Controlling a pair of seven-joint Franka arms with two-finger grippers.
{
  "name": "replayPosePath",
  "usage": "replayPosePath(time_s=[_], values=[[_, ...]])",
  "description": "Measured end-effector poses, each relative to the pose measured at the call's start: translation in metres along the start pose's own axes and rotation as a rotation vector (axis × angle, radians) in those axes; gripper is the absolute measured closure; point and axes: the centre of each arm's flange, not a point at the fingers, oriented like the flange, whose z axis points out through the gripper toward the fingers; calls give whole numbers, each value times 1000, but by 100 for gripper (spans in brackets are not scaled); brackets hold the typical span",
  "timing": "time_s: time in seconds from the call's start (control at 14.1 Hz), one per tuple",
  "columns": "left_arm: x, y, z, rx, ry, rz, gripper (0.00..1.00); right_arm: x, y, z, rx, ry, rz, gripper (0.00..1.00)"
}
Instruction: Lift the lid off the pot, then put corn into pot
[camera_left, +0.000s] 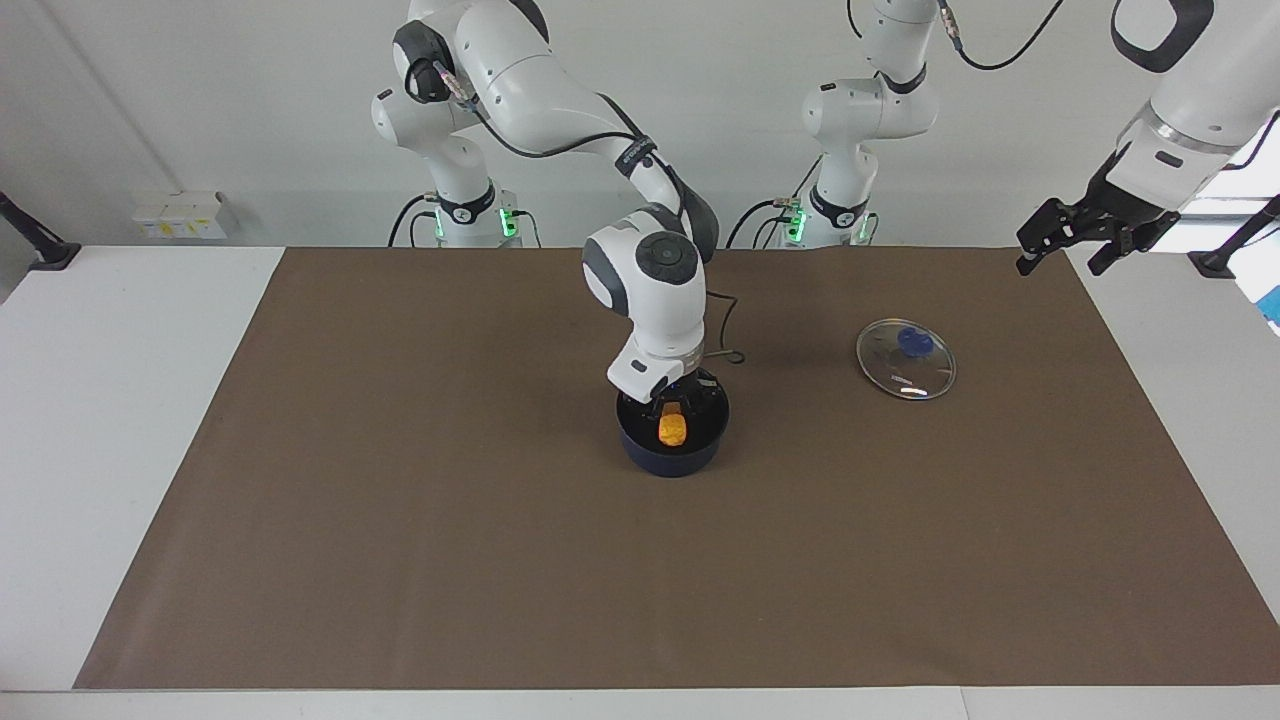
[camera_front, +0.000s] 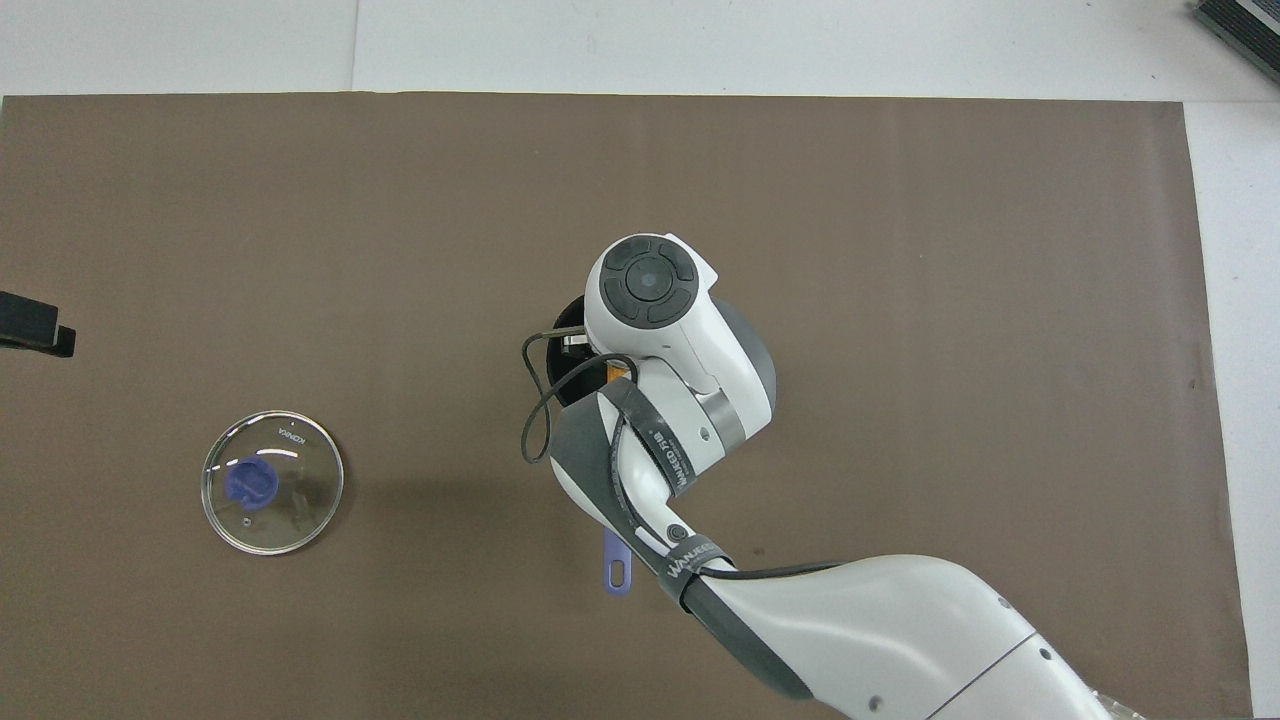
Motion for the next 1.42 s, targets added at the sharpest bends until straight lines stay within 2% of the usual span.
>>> replayPosePath(time_s=[0.07,0.21,0.28,0.42,0.5,0.57,0.78,0.85,0.99,1.28,1.42], values=[[-2,9,3,10,-8,18,0,-1,0,1,-1,-2,0,63],[-3,25,6,19,-15,45,0,-2,-1,3,-3,-5,-4,52],[-3,27,7,20,-15,49,0,-3,-1,3,-4,-6,-6,52],[-3,27,7,20,-15,49,0,-3,-1,4,-4,-7,-9,40],[-3,27,7,20,-15,49,0,-3,-1,4,-4,-7,-9,40],[-3,27,7,20,-15,49,0,-3,-1,3,-3,-6,-9,34],[-3,27,7,16,-15,48,0,-1,3,-14,0,3,-3,5],[-3,27,7,13,-13,49,0,0,8,-28,-2,4,3,0],[-3,27,5,12,-12,48,0,3,30,-71,-7,3,25,0],[3,28,0,11,-37,48,0,17,128,-167,-18,8,28,0],[7,28,-2,10,-31,49,0,19,171,-197,-19,21,35,0]])
